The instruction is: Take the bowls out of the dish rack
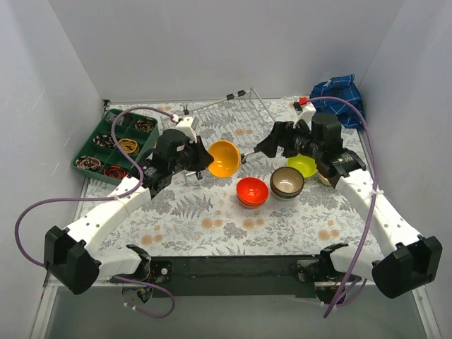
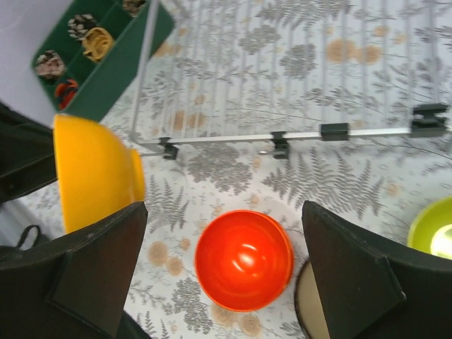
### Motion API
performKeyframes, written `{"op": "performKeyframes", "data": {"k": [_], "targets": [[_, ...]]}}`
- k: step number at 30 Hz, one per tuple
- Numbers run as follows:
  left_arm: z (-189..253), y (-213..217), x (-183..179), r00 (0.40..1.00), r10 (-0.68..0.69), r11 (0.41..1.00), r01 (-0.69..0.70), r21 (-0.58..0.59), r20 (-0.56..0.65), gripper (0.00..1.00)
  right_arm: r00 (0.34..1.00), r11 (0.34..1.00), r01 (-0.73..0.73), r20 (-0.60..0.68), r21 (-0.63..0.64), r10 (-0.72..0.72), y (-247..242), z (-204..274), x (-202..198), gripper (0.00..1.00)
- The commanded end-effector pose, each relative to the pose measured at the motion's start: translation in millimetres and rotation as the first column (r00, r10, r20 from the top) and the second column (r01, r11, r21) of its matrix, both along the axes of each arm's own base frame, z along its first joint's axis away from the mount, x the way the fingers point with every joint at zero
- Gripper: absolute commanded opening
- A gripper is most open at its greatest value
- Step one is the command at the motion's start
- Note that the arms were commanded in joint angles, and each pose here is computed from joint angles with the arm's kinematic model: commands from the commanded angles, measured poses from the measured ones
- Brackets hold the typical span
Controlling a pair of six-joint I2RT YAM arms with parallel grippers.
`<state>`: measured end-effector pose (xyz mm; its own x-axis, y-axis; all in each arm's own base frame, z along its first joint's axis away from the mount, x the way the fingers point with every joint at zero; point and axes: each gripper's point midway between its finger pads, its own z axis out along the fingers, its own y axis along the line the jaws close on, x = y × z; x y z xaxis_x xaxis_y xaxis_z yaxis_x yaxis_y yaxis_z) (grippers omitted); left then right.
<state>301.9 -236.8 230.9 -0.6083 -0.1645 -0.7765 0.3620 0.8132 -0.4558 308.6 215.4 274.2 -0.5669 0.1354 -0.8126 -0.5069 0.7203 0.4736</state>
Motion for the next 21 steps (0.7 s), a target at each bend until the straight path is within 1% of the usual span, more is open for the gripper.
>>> {"op": "performKeyframes", "data": {"k": [1, 3, 5, 7, 8, 10, 12, 16, 18, 19, 20, 21], "targets": [[5, 3, -10, 0.998, 0.057, 0.995, -0.054, 0.084, -0.035, 0.00, 0.985, 0.970, 0.166, 0.065, -0.177, -0.157, -44, 5, 7, 0.99], [-2, 0, -14, 0.994, 0.064, 0.994, -0.056, 0.094, -0.085, 0.00, 0.984, 0.959, 0.177, 0.055, -0.219, -0.169, -53, 1, 2, 0.99], [-7, -5, -16, 0.991, 0.063, 0.993, -0.050, 0.109, -0.117, 0.00, 0.987, 0.960, 0.158, 0.045, -0.232, -0.152, -53, -2, -3, 0.98], [-13, -9, -19, 0.987, 0.068, 0.990, -0.048, 0.135, -0.147, 0.00, 0.993, 0.969, 0.120, 0.015, -0.218, -0.119, -48, -4, -11, 0.99], [-6, -10, -15, 0.987, 0.082, 0.988, -0.063, 0.139, -0.137, 0.00, 0.996, 0.975, 0.090, -0.001, -0.203, -0.092, -43, -3, -14, 0.98], [-18, -14, -16, 0.981, 0.096, 0.979, -0.063, 0.193, -0.170, 0.00, 0.998, 0.982, 0.055, -0.031, -0.183, -0.062, -36, -1, -20, 0.99], [-18, -18, -9, 0.979, 0.121, 0.970, -0.081, 0.229, -0.165, 0.00, 0.998, 0.983, 0.032, -0.056, -0.178, -0.043, -29, -2, -26, 0.99], [-20, -26, -9, 0.976, 0.137, 0.954, -0.083, 0.290, -0.170, 0.00, 0.997, 0.980, -0.008, -0.078, -0.199, -0.008, -5, 2, -37, 0.98], [-20, -31, -6, 0.975, 0.149, 0.947, -0.094, 0.307, -0.162, 0.00, 0.997, 0.976, 0.006, -0.078, -0.217, -0.024, 1, 2, -36, 0.97], [-20, -32, -8, 0.975, 0.151, 0.944, -0.093, 0.316, -0.165, 0.00, 0.996, 0.973, -0.009, -0.089, -0.231, -0.012, 10, -1, -39, 0.96], [-21, -33, -9, 0.974, 0.153, 0.942, -0.093, 0.323, -0.166, 0.00, 0.995, 0.970, 0.027, -0.084, -0.240, -0.048, 11, 1, -36, 0.94], [-22, -34, -9, 0.974, 0.157, 0.939, -0.096, 0.331, -0.164, 0.00, 0.995, 0.969, 0.031, -0.088, -0.245, -0.055, 14, 1, -36, 0.93]]}}
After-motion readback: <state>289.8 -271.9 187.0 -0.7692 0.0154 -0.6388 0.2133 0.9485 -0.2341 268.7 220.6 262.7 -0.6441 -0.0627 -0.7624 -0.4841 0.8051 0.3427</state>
